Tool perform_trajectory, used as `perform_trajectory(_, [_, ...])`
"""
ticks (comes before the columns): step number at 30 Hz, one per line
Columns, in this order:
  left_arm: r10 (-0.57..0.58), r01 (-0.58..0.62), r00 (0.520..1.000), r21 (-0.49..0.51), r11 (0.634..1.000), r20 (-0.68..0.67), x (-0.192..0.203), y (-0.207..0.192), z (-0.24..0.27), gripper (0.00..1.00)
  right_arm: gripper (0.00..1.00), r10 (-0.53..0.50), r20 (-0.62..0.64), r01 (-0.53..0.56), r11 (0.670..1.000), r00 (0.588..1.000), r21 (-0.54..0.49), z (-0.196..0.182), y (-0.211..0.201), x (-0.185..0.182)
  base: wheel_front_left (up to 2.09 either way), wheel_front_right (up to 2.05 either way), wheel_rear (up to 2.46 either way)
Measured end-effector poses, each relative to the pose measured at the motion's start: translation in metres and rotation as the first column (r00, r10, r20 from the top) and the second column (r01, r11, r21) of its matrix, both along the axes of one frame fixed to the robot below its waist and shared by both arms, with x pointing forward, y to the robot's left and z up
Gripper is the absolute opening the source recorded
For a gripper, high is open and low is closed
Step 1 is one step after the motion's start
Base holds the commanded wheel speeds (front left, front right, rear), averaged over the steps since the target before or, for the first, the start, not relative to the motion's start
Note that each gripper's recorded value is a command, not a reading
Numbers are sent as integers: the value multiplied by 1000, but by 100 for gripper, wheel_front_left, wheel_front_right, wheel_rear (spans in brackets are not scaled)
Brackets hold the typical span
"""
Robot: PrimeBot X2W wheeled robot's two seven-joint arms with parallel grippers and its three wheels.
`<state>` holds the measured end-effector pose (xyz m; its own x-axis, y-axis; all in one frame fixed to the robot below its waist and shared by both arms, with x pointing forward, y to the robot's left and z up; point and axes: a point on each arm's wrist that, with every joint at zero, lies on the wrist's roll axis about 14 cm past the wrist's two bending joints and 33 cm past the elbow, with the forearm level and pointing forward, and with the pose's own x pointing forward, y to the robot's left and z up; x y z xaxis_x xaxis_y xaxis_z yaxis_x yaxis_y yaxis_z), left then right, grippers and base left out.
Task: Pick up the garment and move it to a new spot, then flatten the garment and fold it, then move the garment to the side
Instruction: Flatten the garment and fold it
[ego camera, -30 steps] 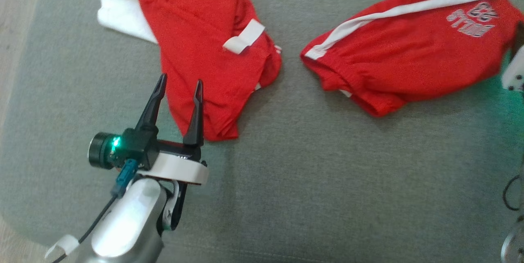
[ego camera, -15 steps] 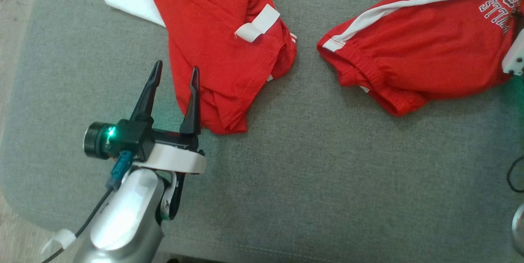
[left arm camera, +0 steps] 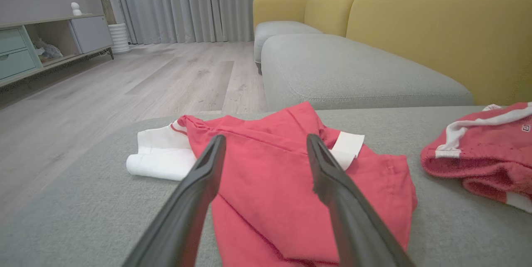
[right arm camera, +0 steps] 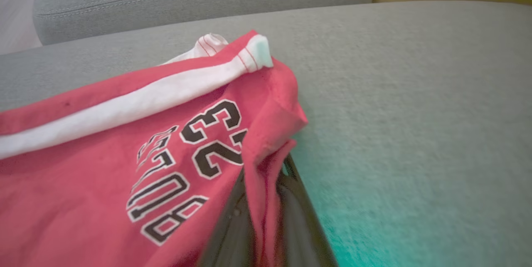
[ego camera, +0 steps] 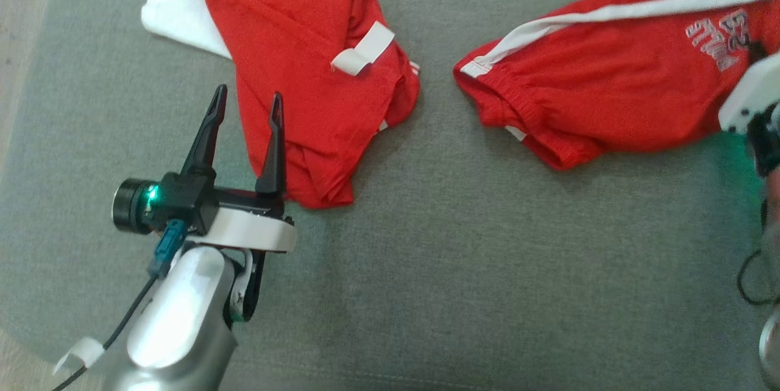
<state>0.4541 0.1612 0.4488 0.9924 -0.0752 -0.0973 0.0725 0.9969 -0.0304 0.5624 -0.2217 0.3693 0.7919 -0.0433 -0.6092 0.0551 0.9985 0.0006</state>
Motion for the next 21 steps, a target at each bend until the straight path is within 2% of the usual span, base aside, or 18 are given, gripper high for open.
perform_trajectory(12, [-24,25,999,-28,999,38,-19,-15,19,100,0,-155,18,155,988,988,-1,15,-63,-66,0,0,0])
perform_trajectory(21, [-31,32,999,-38,999,42,-28,-18,22,100,0,-199,25,199,980,980,5,12,-73,-96,0,0,0])
